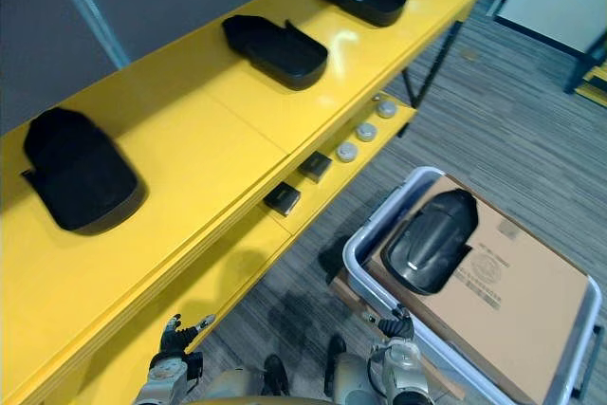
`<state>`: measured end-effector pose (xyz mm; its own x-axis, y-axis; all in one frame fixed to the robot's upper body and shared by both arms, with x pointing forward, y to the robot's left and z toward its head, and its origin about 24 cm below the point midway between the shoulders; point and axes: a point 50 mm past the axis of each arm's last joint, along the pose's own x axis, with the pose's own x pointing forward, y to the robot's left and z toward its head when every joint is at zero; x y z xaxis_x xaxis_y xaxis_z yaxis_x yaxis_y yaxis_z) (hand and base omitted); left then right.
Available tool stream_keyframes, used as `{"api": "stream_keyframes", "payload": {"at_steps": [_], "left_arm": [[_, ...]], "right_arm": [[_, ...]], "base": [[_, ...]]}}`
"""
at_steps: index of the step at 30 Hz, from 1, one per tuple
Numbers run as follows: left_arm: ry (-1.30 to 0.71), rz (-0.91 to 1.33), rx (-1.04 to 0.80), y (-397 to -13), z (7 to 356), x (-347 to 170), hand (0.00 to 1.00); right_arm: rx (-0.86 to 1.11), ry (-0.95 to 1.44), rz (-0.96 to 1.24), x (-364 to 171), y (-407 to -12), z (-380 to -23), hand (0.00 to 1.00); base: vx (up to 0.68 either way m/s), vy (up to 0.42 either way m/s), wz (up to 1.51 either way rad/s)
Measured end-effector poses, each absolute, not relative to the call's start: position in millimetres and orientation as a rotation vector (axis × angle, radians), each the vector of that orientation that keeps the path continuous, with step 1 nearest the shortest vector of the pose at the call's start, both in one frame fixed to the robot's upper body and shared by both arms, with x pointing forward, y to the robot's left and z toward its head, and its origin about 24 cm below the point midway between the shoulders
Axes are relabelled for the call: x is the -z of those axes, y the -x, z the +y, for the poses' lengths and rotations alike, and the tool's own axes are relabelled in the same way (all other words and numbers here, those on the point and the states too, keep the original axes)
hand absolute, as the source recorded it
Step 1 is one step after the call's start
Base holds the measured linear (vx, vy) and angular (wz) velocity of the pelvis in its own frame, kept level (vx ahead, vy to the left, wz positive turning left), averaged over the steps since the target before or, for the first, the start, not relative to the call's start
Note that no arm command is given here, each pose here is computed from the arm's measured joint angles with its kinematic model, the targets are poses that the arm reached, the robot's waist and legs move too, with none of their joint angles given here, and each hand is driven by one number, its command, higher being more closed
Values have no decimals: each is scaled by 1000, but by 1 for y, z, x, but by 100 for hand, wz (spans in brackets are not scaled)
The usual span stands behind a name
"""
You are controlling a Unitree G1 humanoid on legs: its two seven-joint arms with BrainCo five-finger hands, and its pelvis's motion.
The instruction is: Walk over and take plastic housings, then place them on the shelf
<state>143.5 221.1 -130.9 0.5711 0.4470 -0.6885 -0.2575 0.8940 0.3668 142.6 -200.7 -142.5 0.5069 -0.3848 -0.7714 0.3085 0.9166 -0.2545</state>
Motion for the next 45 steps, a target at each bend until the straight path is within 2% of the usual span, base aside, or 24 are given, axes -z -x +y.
{"api": "stream_keyframes", "payload": {"at_steps": [4, 12, 21, 32, 36, 39, 42, 45], "left_arm": [[-212, 940, -374, -132, 206, 142, 0], [-182, 950, -373, -130, 202, 144, 0], [-160, 952, -390, -129, 209, 143, 0], [-114, 971, -484, -120, 219, 143, 0], [-93, 976, -499, -114, 214, 144, 0], [-99, 957, -514, -112, 215, 141, 0], [-106, 953, -520, -107, 217, 140, 0], [-109, 955, -523, -105, 218, 140, 0]], "right_arm": [[440, 123, 982, 144, -135, -216, 0], [532, 141, 1001, 143, -124, -240, 0], [601, -3, 1002, 148, -110, -224, 0], [997, -155, 892, 132, -77, -272, 0], [1161, -136, 742, 107, -70, -302, 0], [1231, -57, 505, 61, -82, -328, 0], [1209, 28, 237, 7, -107, -340, 0], [1142, 46, 69, -22, -131, -332, 0]], "base": [[-34, -255, -62], [-19, -10, -66], [21, 177, -48], [156, 36, -14], [142, 9, -4], [126, 4, -1], [167, -5, 7], [193, 12, 19]]}}
